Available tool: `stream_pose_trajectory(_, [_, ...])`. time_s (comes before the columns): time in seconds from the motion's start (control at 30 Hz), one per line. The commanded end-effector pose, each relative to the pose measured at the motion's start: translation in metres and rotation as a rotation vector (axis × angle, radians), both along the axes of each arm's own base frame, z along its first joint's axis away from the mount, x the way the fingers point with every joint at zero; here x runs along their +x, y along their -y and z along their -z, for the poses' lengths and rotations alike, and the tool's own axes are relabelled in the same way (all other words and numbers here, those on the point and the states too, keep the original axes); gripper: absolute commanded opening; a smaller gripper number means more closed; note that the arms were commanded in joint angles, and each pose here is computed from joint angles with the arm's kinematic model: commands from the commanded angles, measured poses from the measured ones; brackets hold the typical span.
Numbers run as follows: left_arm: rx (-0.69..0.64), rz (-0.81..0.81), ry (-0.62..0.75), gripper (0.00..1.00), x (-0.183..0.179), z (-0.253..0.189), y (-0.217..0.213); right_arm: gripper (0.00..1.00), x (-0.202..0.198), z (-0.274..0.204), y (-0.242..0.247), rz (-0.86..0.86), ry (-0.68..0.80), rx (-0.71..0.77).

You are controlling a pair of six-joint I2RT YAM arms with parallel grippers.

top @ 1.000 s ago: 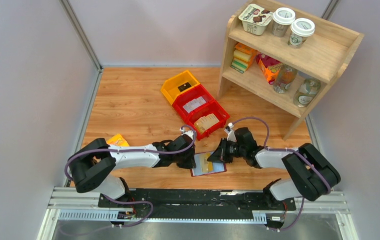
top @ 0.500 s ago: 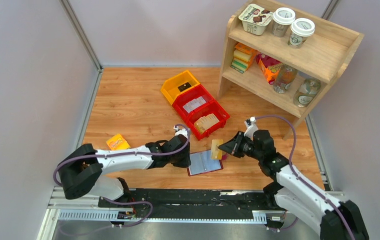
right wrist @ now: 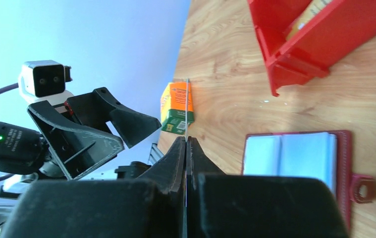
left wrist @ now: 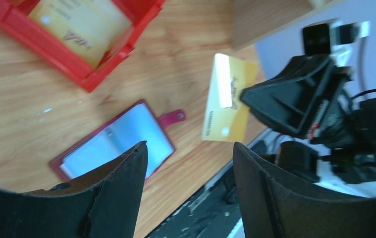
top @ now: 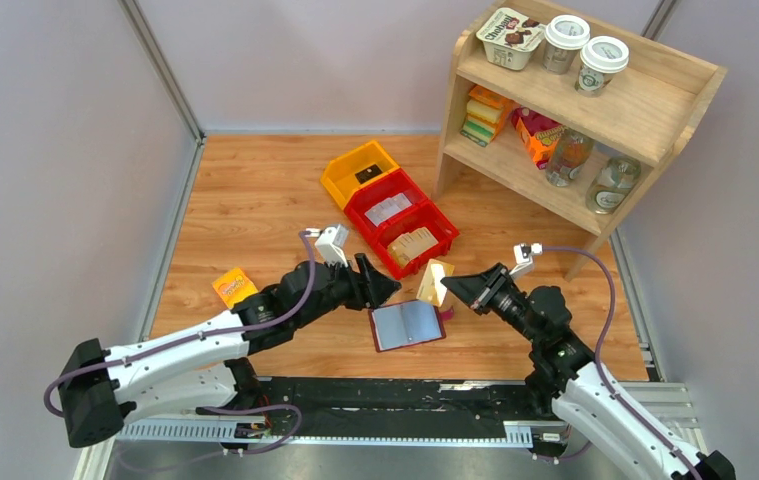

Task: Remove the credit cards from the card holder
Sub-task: Place the credit card in the storage box.

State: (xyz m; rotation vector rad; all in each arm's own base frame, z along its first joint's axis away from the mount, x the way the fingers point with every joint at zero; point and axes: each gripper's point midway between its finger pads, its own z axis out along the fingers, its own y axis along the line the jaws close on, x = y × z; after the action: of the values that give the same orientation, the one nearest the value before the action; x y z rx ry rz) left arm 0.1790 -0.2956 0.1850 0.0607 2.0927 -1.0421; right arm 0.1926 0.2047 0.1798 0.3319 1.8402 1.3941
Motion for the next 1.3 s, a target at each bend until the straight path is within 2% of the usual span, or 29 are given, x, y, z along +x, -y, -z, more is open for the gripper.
stream_pose_trajectory(0.0, [-0.298,0.026,0.073,0.72,0.001,-0.054,0.021,0.00,0.003,-0.036,-0.004,0.038,0.079,0.129])
stream_pose_trajectory(0.3, [-0.365,0.057,0.046,0.73,-0.003,-0.050,0.044,0.00,-0.003,-0.061,-0.012,0.029,0.138,0.195])
stream_pose_trajectory(0.57, [-0.432,0.091,0.015,0.69,-0.006,-0.049,0.059,0.00,-0.007,-0.065,-0.017,0.013,0.137,0.242])
stream_pose_trajectory(0.67, [-0.460,0.087,0.006,0.59,-0.006,-0.047,0.061,0.00,-0.007,-0.066,-0.018,0.010,0.141,0.247])
stream_pose_trajectory(0.7, [-0.470,0.088,0.008,0.48,-0.006,-0.047,0.061,0.00,-0.008,-0.066,-0.019,0.005,0.141,0.246])
stream_pose_trajectory(0.73, [-0.474,0.088,0.011,0.42,-0.006,-0.048,0.061,0.00,-0.008,-0.065,-0.020,0.005,0.140,0.243])
stream_pose_trajectory(0.77, [-0.477,0.088,0.014,0.30,-0.006,-0.048,0.061,0.00,-0.008,-0.065,-0.020,0.004,0.142,0.241])
stream_pose_trajectory(0.8, [-0.478,0.091,0.018,0.26,-0.006,-0.048,0.061,0.01,-0.008,-0.063,-0.020,0.001,0.142,0.236])
stream_pose_trajectory(0.83, [-0.481,0.091,0.027,0.16,-0.007,-0.049,0.059,0.02,-0.009,-0.061,-0.021,-0.003,0.143,0.231])
stream_pose_trajectory(0.9, [-0.474,0.088,0.040,0.01,-0.007,-0.048,0.055,0.08,-0.010,-0.059,-0.023,-0.017,0.150,0.214])
stream_pose_trajectory(0.93, [-0.465,0.085,0.041,0.00,-0.007,-0.047,0.053,0.13,-0.011,-0.059,-0.023,-0.024,0.163,0.198])
stream_pose_trajectory(1.1, [-0.348,0.132,0.092,0.00,-0.016,-0.044,0.038,0.40,-0.012,-0.057,-0.020,-0.035,0.230,0.021])
stream_pose_trajectory(1.17, [-0.257,0.154,0.103,0.00,-0.017,-0.036,0.027,0.57,-0.013,-0.059,-0.015,-0.033,0.269,-0.073])
stream_pose_trajectory(1.2, [-0.202,0.143,0.085,0.00,-0.016,-0.027,0.016,0.62,-0.014,-0.059,-0.012,-0.036,0.293,-0.123])
stream_pose_trajectory(1.27, [-0.104,0.221,0.127,0.00,-0.021,-0.031,0.007,0.67,-0.017,-0.069,-0.007,-0.045,0.360,-0.204])
